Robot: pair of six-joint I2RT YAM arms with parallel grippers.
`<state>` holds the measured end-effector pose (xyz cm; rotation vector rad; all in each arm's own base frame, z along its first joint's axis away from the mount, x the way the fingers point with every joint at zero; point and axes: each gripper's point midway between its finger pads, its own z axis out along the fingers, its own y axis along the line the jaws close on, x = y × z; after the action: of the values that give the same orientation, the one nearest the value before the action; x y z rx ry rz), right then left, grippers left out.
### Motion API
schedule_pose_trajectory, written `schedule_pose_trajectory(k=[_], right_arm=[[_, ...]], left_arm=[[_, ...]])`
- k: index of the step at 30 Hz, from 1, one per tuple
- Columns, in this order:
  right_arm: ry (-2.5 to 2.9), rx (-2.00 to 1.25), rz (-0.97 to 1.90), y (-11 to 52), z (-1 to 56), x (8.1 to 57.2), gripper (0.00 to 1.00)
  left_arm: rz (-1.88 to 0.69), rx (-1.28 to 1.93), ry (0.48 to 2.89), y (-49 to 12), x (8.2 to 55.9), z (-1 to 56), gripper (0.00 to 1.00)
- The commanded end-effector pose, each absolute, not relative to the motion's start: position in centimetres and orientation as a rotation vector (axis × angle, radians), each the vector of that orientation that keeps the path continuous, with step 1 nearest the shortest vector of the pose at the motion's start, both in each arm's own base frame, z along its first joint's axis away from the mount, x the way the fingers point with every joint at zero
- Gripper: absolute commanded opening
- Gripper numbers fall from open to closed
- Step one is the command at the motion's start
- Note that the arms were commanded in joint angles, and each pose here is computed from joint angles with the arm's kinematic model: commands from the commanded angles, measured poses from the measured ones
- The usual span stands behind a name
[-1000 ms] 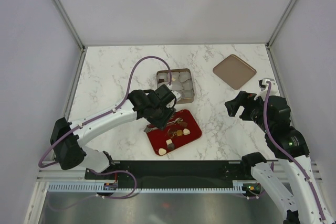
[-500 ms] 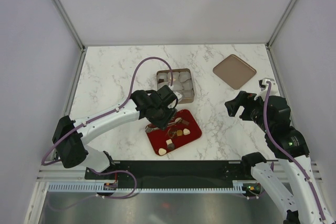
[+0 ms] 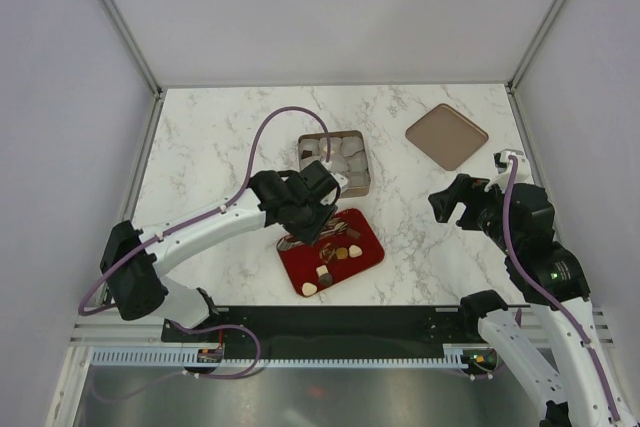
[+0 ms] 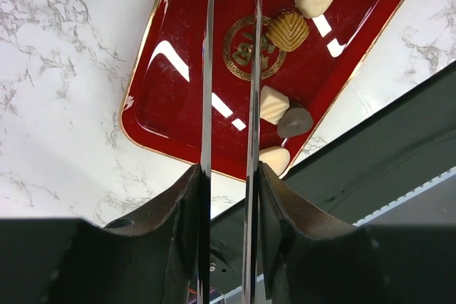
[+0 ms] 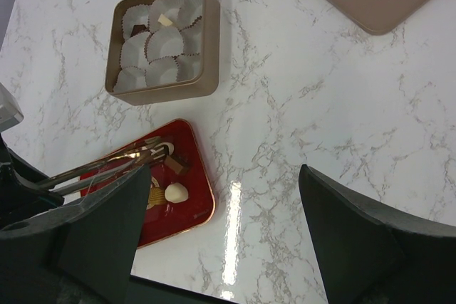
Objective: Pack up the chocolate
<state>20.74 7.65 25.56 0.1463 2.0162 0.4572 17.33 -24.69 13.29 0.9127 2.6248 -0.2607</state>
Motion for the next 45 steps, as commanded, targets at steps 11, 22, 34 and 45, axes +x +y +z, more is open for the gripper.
schedule_pose_trajectory(k=[11, 22, 34, 45], right_arm=[[1.960, 0.150, 0.466, 7.6, 27.2, 20.9, 0.93], [1.939, 0.149, 0.483, 7.7, 27.8, 20.9, 0.93], [1.939, 0.143, 0.459, 7.5, 28.1, 21.3, 0.93], [1.923, 0.148, 0.471, 7.6, 28.8, 21.4, 0.93]], left_arm=[[-0.259, 0.818, 2.419, -28.3, 22.8, 21.5, 0.39], [-0.246, 0.679, 2.334, -30.8, 33.4, 25.0, 0.40], [-0.157, 0.631, 2.402, -29.1, 38.9, 20.9, 0.40], [-0.159, 0.656, 2.422, -29.6, 39.6, 18.7, 0.40]])
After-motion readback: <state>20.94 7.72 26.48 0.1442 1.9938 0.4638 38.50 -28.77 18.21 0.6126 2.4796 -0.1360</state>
